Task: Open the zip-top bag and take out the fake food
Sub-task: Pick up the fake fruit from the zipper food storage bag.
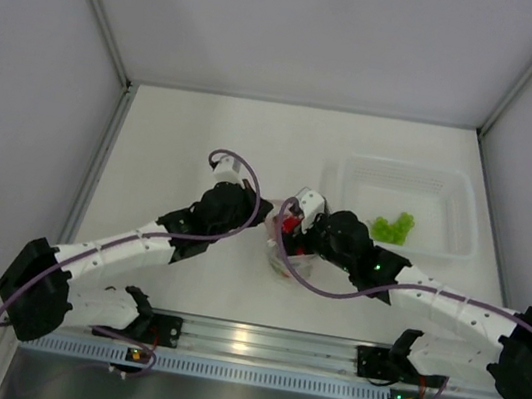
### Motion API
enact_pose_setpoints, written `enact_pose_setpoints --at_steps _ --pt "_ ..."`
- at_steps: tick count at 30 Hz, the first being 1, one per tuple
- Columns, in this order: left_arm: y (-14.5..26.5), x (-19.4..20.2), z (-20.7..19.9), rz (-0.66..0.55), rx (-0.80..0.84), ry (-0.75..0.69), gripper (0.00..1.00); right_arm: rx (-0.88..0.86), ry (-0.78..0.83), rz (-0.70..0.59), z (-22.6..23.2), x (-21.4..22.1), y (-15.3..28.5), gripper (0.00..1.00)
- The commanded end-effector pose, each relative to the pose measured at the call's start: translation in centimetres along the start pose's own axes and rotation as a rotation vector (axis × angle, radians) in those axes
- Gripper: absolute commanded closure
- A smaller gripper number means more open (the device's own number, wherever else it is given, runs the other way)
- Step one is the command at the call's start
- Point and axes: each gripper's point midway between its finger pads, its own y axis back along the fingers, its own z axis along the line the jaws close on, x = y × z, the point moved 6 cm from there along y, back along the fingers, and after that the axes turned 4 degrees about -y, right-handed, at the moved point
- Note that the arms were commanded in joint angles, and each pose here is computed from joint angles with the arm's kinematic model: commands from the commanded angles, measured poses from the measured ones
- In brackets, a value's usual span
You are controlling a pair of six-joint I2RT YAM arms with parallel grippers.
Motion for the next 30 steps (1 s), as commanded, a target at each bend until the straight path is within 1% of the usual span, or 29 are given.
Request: enact_pose_setpoints --at_steps 1,3,4,6,7,9,10,12,14,17,24,25,27,28,30 --pt "0.6 1.8 13.1 -0.016 -0.597 -0.169 1.00 0.104 -0.084 -0.470 -1.3 -13.2 3.2 1.00" --pt "0.8 2.1 13.3 -0.015 -0.596 -0.162 1.00 0.134 -0.100 -0.458 -1.9 -13.5 2.8 1.00" --pt "1.0 2.5 13.5 -0.003 -0.591 -0.156 1.00 0.139 -0.101 -0.461 -2.1 -14.4 2.8 1.00" --pt "1.2 2.1 12.8 -0.024 -0.537 -0.138 1.00 0.123 -0.072 -0.358 -2.1 -13.5 1.1 1.00" --pt "1.3 2.1 12.4 -0.018 -0.498 -0.132 1.00 0.070 -0.051 -0.347 -1.5 -14.1 0.7 1.00" --pt "1.9 0.7 10.6 -0.064 -0.396 -0.123 1.00 0.003 -0.009 -0.263 -0.7 -12.8 -1.0 1.00" --pt "2.0 0.7 9.8 -0.055 -0.334 -0.118 1.00 -0.074 0.010 -0.248 0.2 -12.6 -1.4 1.00" --pt "2.7 -0.8 7.8 -0.102 -0.213 -0.119 1.00 -0.113 0.027 -0.233 0.7 -12.1 -2.0 1.00" --pt "3.4 -1.9 6.3 -0.120 -0.138 -0.115 1.00 -0.134 0.053 -0.224 1.0 -11.3 -2.2 1.00" --pt "4.1 -2.7 4.6 -0.112 -0.049 -0.138 1.00 -0.152 0.091 -0.204 1.3 -10.5 -2.1 1.00" --pt "5.0 -2.6 2.3 -0.051 0.105 -0.138 1.00 -0.159 0.168 -0.147 1.7 -9.3 -1.8 1.00" --pt "5.1 -2.7 2.1 -0.052 0.116 -0.139 0.96 -0.152 0.170 -0.112 1.6 -8.6 -1.9 1.00" --pt "5.8 -3.1 1.4 -0.060 0.159 -0.137 0.94 -0.142 0.173 -0.091 1.5 -8.2 -2.1 1.00" --pt "6.1 -3.4 1.0 -0.067 0.179 -0.139 0.87 -0.145 0.174 -0.091 1.6 -8.2 -2.1 1.00" --pt "6.9 -3.9 0.3 -0.077 0.227 -0.149 0.84 -0.147 0.176 -0.087 1.7 -8.0 -2.2 1.00"
